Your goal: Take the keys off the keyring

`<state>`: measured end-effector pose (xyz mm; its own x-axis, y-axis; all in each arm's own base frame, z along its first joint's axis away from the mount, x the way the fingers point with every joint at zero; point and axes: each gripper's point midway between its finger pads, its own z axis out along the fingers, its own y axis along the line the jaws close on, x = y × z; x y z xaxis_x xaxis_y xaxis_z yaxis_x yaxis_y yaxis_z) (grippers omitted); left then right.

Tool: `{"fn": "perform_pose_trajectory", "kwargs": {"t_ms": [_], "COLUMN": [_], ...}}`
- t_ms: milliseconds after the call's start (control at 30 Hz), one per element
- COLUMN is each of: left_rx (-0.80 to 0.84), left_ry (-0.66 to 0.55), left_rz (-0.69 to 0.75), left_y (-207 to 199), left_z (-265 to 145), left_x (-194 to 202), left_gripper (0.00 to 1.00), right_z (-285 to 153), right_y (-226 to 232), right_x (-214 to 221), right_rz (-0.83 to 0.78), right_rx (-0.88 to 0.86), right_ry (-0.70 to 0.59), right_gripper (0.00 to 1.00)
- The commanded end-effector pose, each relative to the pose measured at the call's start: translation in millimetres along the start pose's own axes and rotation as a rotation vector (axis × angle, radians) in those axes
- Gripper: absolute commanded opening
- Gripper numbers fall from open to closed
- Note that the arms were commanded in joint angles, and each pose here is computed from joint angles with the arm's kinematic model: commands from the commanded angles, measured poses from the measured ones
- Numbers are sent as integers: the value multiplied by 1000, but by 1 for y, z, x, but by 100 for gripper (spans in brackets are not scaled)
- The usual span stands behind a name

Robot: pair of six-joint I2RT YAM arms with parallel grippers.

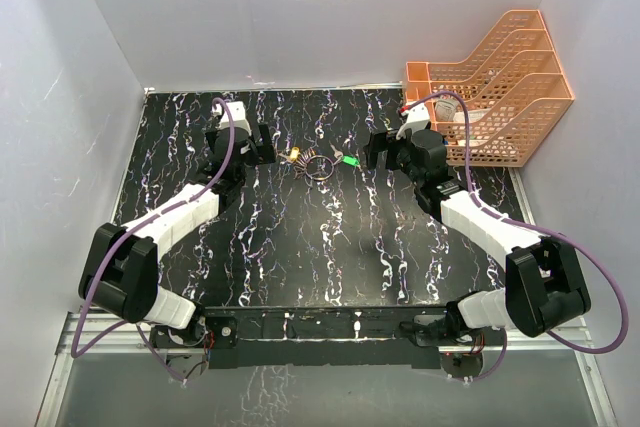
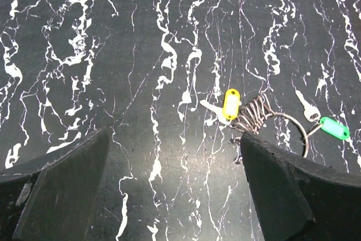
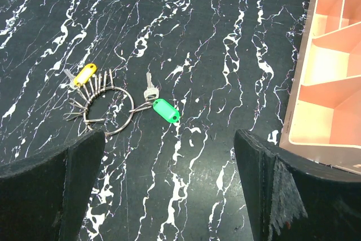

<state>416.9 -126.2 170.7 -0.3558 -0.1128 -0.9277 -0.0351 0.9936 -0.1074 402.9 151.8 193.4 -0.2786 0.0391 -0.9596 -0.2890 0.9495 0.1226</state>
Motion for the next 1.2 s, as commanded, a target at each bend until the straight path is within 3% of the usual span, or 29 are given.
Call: {"fn": "perform_pose_trajectory", "kwargs": {"t_ms": [0,433,900,1167], "left_rx": [20,6,186,123], "left_ry": [-44,-30,56,32], "left_rz": [-12,-2,14,12], "left_y": [-1,0,-39,-32], "left_z": [-7,-4,0,8], "left_x": [-11,-10,-10,-20], "left_gripper": [99,99,99,99], "right_z": [-3,-3,7,19], "right_y": [4,7,18,24], "right_x": [-28,-30,-51,-60], "right_rz": [-9,-9,143,26], "right_rx": [-7,-18,-63,-103], "right_ry": [-93,-93,-145,-151], "right_gripper": [98,98,98,98]}}
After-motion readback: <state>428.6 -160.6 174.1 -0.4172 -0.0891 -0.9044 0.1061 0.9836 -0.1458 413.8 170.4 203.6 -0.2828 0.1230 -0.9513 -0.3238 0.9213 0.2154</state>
